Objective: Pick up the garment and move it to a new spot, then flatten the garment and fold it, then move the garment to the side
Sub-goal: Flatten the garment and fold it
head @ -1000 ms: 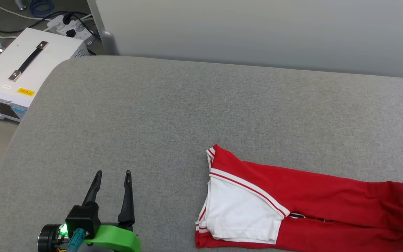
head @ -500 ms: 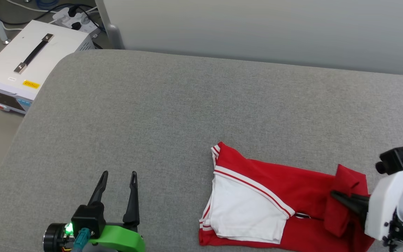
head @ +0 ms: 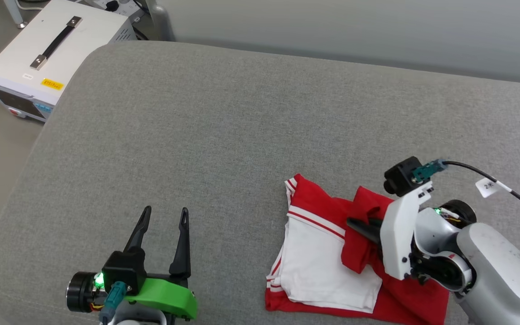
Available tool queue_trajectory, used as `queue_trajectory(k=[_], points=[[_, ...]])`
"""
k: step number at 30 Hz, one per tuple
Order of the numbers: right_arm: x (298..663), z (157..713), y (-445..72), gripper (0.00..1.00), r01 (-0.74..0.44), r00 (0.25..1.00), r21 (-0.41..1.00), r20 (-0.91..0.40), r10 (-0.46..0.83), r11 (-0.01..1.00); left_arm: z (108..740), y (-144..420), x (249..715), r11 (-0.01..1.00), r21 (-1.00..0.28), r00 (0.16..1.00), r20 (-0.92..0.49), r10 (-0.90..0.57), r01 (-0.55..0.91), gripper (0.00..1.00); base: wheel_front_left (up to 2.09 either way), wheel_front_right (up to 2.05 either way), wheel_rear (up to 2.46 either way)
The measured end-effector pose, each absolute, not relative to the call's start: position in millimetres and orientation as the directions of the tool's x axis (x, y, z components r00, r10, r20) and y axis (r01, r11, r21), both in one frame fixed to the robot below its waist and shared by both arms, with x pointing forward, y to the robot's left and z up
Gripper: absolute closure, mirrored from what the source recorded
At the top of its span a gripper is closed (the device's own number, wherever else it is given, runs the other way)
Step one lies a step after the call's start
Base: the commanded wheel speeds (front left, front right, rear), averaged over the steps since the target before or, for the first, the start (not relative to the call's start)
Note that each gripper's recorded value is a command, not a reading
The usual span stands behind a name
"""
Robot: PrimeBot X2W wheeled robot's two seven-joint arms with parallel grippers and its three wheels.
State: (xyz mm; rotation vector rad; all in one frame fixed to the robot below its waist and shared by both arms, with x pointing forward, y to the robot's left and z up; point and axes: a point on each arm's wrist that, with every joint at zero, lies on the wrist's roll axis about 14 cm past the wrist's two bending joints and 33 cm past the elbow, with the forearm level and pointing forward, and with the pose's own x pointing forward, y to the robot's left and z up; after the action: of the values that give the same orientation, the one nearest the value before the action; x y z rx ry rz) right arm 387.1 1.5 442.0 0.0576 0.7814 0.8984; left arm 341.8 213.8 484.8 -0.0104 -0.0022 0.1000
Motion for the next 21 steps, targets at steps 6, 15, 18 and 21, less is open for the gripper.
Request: queue_trajectory(k=[6,15,18,21], points=[[390,426,26,1.00,-0.706,0.327,0.357,-0.601,0.729,0.611,482,213,347,0.994,-0.017,0.995,-0.006,0.104,-0.104,0.00,0.00,0.00,0.00],[389,387,29,1.00,-0.735,0.298,0.284,-0.680,0.670,0.615,478,211,352,0.994,-0.024,0.994,-0.019,0.104,-0.104,0.00,0.00,0.00,0.00],[390,390,31,0.66,-0.731,0.318,0.289,-0.657,0.684,0.618,479,210,352,0.994,-0.029,0.994,-0.018,0.107,-0.107,0.00,0.00,0.00,0.00],[389,398,29,0.00,-0.755,0.344,0.256,-0.629,0.697,0.604,481,209,351,0.994,-0.031,0.995,-0.010,0.104,-0.104,0.00,0.00,0.00,0.00]])
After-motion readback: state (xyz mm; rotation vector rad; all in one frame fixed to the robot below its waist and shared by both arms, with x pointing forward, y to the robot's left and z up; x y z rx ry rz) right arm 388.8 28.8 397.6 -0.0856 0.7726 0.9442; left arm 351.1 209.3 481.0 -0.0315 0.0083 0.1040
